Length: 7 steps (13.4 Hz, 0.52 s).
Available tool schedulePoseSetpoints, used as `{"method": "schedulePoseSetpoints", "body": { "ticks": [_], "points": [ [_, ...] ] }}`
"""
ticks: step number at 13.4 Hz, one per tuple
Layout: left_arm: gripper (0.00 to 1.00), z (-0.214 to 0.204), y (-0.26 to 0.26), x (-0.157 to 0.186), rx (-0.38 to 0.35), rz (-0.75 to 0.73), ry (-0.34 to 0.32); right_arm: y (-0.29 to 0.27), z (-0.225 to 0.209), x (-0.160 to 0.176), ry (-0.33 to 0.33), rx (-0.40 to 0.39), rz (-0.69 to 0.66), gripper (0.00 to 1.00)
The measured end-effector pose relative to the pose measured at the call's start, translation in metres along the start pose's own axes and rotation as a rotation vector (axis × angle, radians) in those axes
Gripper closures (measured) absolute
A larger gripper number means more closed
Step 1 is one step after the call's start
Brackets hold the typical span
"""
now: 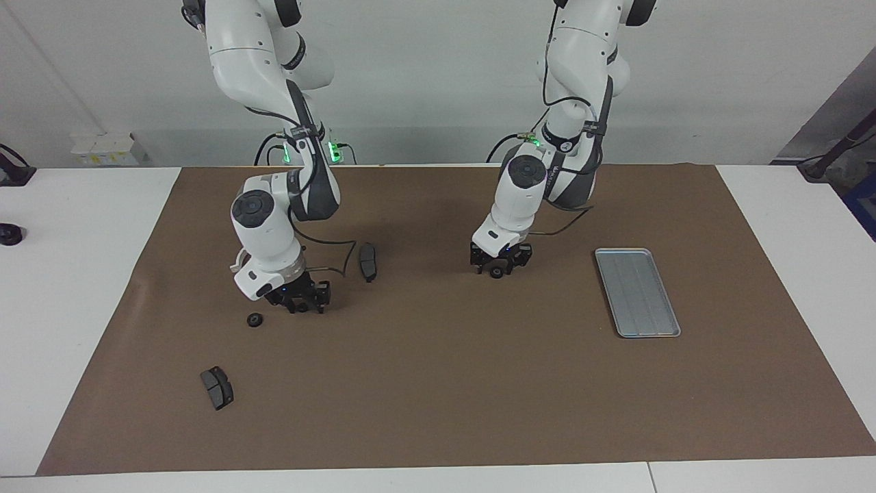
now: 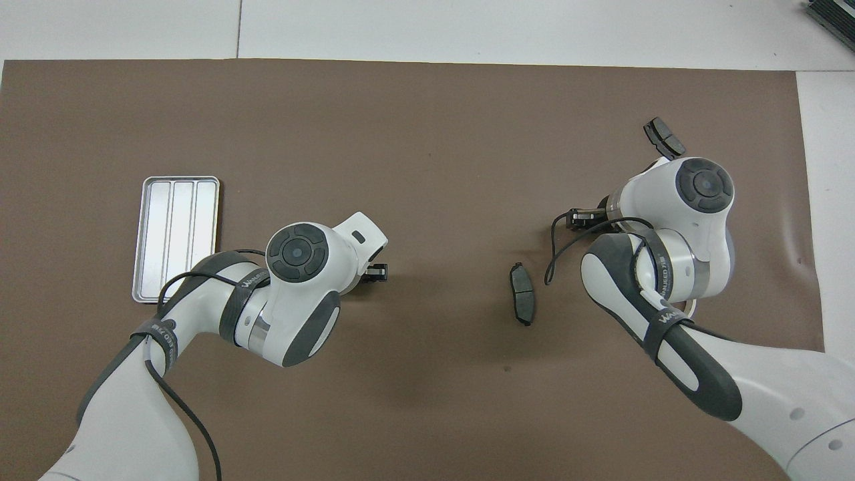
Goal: Pick bearing gear from pile to tray
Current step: 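Place the gear in the tray while the right gripper reaches another gear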
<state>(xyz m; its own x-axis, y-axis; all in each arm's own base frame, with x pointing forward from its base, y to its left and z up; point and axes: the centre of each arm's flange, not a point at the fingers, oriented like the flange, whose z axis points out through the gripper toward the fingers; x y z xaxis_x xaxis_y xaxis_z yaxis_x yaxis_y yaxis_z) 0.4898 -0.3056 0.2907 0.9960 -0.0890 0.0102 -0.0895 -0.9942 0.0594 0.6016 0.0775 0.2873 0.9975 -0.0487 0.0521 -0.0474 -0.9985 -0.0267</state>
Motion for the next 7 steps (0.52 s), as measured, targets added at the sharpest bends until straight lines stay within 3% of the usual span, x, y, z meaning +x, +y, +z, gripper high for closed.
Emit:
{"method": "schedulePoseSetpoints", "body": {
  "ticks": [1,2,4,6,7],
  "points": [
    [0.3,0.0,0.0,0.0,0.002,0.0,-0.003,0.0,-0.002,-0.001,-0.003,0.0,-0.001,0.41],
    [0.3,0.0,0.0,-0.001,0.004,0.0,-0.007,-0.001,-0.004,-0.002,-0.013,-0.002,-0.002,0.52],
    [0.48,-0.002,-0.002,-0.002,0.012,0.0,-0.019,-0.001,-0.013,-0.003,-0.016,-0.002,-0.003,0.77],
    [0.52,-0.002,-0.002,-0.003,0.015,0.001,-0.026,-0.001,-0.019,-0.003,-0.014,-0.002,-0.003,0.78],
    [0.63,-0.004,-0.003,-0.003,0.016,0.0,-0.026,-0.002,-0.02,-0.003,-0.013,-0.002,-0.003,0.78]
  ]
}}
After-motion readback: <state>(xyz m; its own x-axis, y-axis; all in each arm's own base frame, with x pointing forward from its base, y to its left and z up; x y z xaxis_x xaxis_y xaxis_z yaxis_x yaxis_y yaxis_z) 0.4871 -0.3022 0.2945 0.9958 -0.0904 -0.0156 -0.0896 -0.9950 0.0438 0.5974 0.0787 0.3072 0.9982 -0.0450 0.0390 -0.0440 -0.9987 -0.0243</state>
